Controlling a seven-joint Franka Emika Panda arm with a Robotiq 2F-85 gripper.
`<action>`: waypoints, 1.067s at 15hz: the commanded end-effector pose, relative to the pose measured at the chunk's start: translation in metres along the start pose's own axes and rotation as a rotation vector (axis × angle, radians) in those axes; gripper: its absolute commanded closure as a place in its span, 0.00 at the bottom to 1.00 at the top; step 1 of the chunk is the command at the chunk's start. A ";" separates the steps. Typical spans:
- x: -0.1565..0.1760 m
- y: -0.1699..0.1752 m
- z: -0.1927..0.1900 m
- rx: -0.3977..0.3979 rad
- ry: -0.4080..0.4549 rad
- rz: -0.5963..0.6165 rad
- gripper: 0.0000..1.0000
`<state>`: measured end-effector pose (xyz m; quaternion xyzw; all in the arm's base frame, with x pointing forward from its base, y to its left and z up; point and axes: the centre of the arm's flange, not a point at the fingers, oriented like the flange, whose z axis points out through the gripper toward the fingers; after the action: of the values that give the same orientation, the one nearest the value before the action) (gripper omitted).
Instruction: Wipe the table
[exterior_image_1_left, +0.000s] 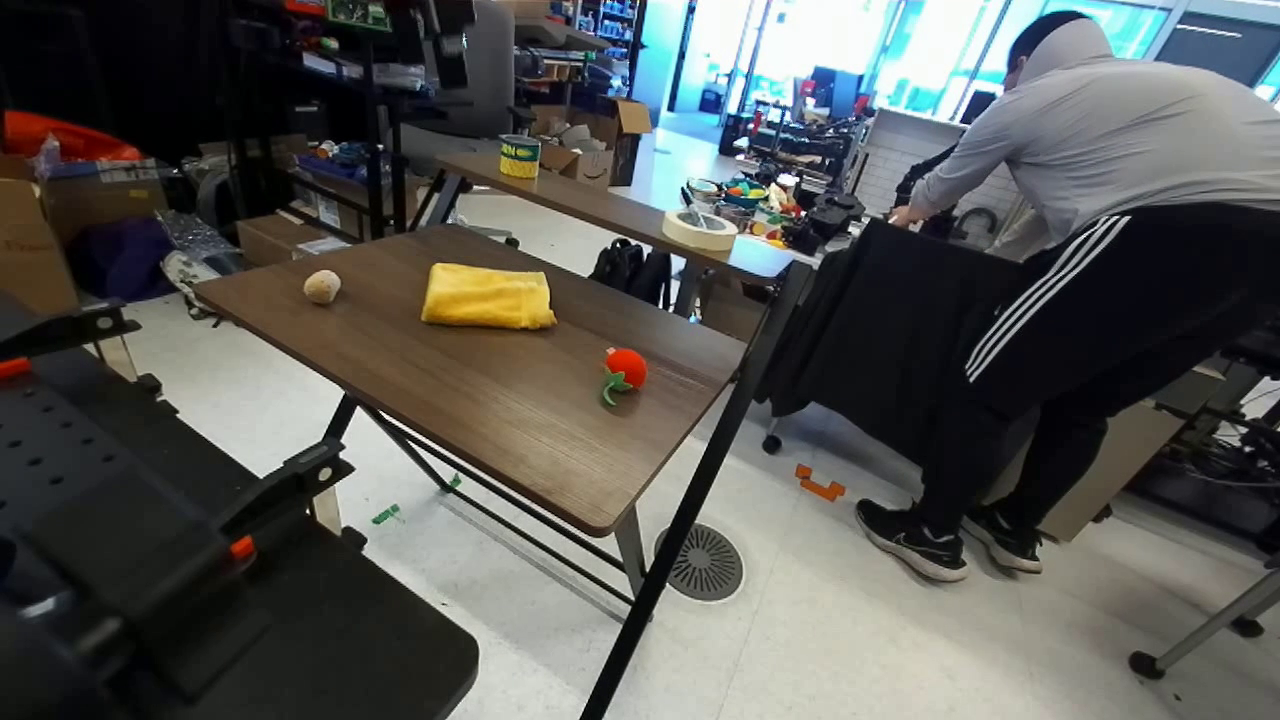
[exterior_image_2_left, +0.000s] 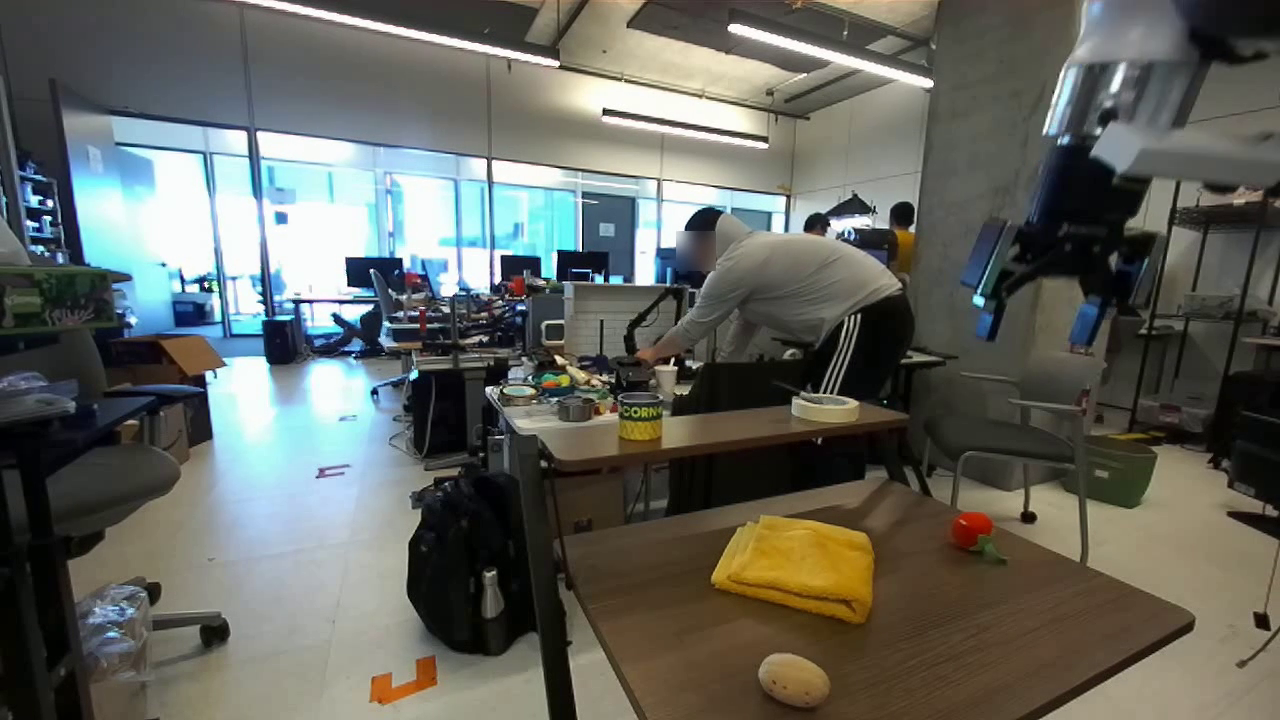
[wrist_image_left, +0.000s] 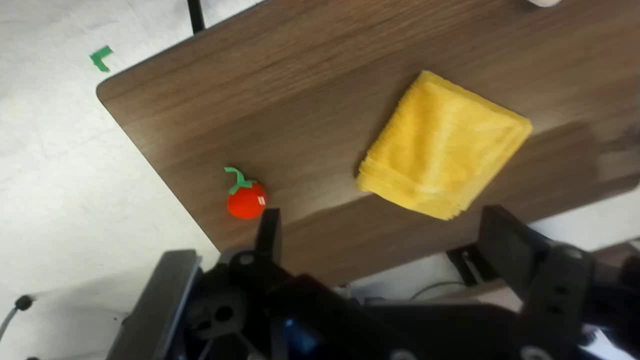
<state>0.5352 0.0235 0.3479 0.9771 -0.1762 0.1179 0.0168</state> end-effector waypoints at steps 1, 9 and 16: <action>0.002 -0.002 0.022 -0.020 -0.027 0.003 0.00; 0.000 0.015 -0.021 0.225 -0.254 -0.306 0.00; -0.005 0.033 -0.025 0.316 -0.437 -0.348 0.00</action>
<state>0.5134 -0.0038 0.3705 0.9852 0.0143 -0.0743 -0.1537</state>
